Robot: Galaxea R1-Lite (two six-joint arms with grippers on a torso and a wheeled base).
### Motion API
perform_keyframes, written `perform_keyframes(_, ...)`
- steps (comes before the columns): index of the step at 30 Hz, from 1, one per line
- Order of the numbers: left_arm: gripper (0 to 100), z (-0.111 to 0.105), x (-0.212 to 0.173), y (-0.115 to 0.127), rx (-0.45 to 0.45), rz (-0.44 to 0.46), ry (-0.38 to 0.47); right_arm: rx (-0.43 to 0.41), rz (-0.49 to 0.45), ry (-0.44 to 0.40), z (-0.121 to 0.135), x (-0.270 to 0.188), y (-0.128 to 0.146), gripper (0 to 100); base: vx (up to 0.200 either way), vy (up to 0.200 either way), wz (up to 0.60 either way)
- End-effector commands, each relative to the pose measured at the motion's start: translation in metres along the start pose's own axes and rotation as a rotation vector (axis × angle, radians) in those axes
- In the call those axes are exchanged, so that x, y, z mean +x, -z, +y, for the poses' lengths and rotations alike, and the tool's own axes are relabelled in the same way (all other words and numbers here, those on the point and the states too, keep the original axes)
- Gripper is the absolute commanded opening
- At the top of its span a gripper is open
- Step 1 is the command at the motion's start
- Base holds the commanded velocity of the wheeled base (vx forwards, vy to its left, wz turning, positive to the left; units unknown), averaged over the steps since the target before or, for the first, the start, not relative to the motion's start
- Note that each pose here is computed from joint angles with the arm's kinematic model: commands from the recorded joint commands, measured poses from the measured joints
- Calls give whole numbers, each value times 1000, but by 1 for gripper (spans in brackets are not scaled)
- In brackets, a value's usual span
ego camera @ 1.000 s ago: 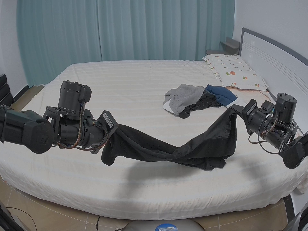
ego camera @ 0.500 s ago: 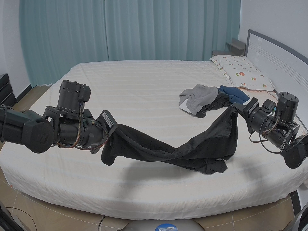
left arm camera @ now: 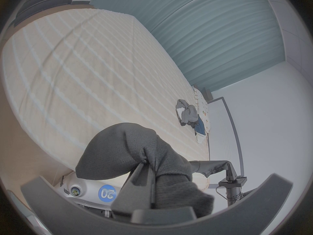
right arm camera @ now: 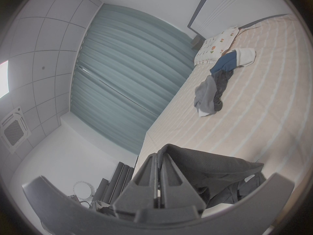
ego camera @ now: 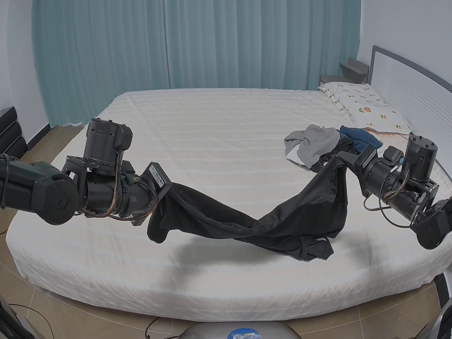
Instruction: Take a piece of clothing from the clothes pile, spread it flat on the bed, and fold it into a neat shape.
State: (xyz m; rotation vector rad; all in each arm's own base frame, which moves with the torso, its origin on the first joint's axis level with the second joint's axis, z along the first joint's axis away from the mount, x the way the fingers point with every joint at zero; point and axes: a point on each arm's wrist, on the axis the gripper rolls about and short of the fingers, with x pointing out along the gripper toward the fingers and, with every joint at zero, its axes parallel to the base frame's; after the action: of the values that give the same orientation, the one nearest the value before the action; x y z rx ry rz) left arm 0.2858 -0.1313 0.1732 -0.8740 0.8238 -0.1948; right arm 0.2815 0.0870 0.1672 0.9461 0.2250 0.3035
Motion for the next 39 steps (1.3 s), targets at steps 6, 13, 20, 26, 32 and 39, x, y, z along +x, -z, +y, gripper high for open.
perform_keyframes(6,0,4,-3,-1,-7,-7,-11,-1,5,-9,2,0,1,0,0,167,0)
perform_keyframes(13,0,-1,-15,-2,-3,-23,12,-8,-6,-40,10,-8,-4,0,0,0,0)
perform_keyframes(20,0,4,-20,8,-5,35,-46,-10,-1,-36,11,-24,-2,0,-86,0,0)
perform_keyframes(26,0,9,-20,18,2,62,-65,-15,-7,-81,25,-46,-4,0,-200,0,0)
perform_keyframes(32,0,11,-33,24,11,64,-54,-18,-33,-110,40,-65,-14,0,-200,0,0)
perform_keyframes(39,0,10,-39,25,15,57,-44,-25,-88,-189,72,-91,-35,0,0,0,0)
